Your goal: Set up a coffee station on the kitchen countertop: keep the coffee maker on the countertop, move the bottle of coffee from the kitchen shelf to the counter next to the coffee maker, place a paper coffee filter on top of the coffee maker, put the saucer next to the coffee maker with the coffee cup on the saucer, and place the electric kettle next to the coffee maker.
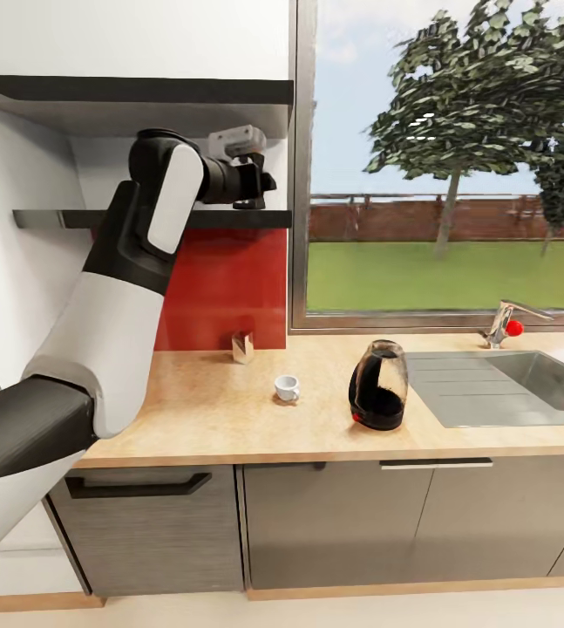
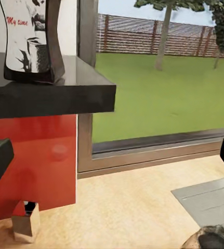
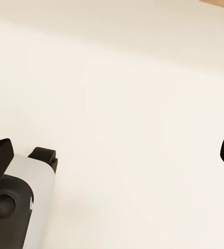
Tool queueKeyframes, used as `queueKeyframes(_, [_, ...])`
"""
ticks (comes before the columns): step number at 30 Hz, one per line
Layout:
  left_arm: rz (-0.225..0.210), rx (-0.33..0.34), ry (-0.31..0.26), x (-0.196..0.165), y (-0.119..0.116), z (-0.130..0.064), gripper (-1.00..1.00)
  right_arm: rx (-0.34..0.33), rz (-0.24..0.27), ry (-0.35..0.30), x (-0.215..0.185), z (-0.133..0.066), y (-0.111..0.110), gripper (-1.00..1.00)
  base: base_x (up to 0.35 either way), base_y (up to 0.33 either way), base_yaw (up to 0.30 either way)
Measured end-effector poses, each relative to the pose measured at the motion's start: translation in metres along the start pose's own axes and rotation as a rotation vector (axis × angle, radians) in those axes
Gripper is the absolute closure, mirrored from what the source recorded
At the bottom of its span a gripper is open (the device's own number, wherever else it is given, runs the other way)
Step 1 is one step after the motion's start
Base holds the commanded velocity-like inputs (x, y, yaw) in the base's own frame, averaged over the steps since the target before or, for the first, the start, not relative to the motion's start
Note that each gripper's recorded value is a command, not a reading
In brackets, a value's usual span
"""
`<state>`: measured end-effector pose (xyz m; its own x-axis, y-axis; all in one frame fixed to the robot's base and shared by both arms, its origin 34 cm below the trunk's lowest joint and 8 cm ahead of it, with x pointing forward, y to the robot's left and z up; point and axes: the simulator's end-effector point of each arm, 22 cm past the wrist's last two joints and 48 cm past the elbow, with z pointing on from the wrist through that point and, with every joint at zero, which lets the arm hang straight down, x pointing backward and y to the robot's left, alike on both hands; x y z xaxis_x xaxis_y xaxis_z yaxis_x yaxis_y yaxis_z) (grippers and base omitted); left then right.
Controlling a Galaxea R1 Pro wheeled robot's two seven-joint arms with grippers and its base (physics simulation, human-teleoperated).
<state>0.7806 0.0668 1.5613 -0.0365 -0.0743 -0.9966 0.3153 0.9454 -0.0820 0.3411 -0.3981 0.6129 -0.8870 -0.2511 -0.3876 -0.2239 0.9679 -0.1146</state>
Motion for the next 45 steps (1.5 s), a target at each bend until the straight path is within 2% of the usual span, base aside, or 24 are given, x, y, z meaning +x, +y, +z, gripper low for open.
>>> queueKeyframes(6, [0.012, -0.01, -0.002, 0.0, 0.001, 0.0, -1.0, 0.0, 0.0, 0.0, 0.0, 0.0, 0.0, -1.0, 0.0, 0.0, 0.0])
queueKeyframes(9, [0.052, -0.067, -0.013, -0.003, 0.012, 0.0, -1.0, 0.0, 0.0, 0.0, 0.0, 0.0, 0.0, -1.0, 0.0, 0.0, 0.0])
queueKeyframes(13, [0.073, -0.103, -0.011, -0.001, 0.021, 0.001, -1.0, 0.0, 0.0, 0.0, 0.0, 0.0, 0.0, -1.0, 0.0, 0.0, 0.0])
queueKeyframes(14, [0.074, -0.116, -0.006, 0.003, 0.025, 0.006, -1.0, 0.0, 0.0, 0.0, 0.0, 0.0, 0.0, -1.0, 0.0, 0.0, 0.0])
queueKeyframes(16, [0.066, -0.124, -0.036, -0.001, 0.028, 0.01, -1.0, 0.0, 0.0, 0.0, 0.0, 0.0, 0.0, -1.0, 0.0, 0.0, 0.0])
queueKeyframes(21, [0.06, -0.129, -0.062, -0.005, 0.03, 0.012, -1.0, 0.0, 0.0, 0.0, 0.0, 0.0, 0.0, -1.0, 0.0, 0.0, 0.0])
queueKeyframes(45, [0.062, -0.127, -0.083, -0.011, 0.028, 0.009, -1.0, -0.001, 0.0, -0.001, 0.0, 0.0, 0.0, -1.0, 0.095, 0.0, 0.0])
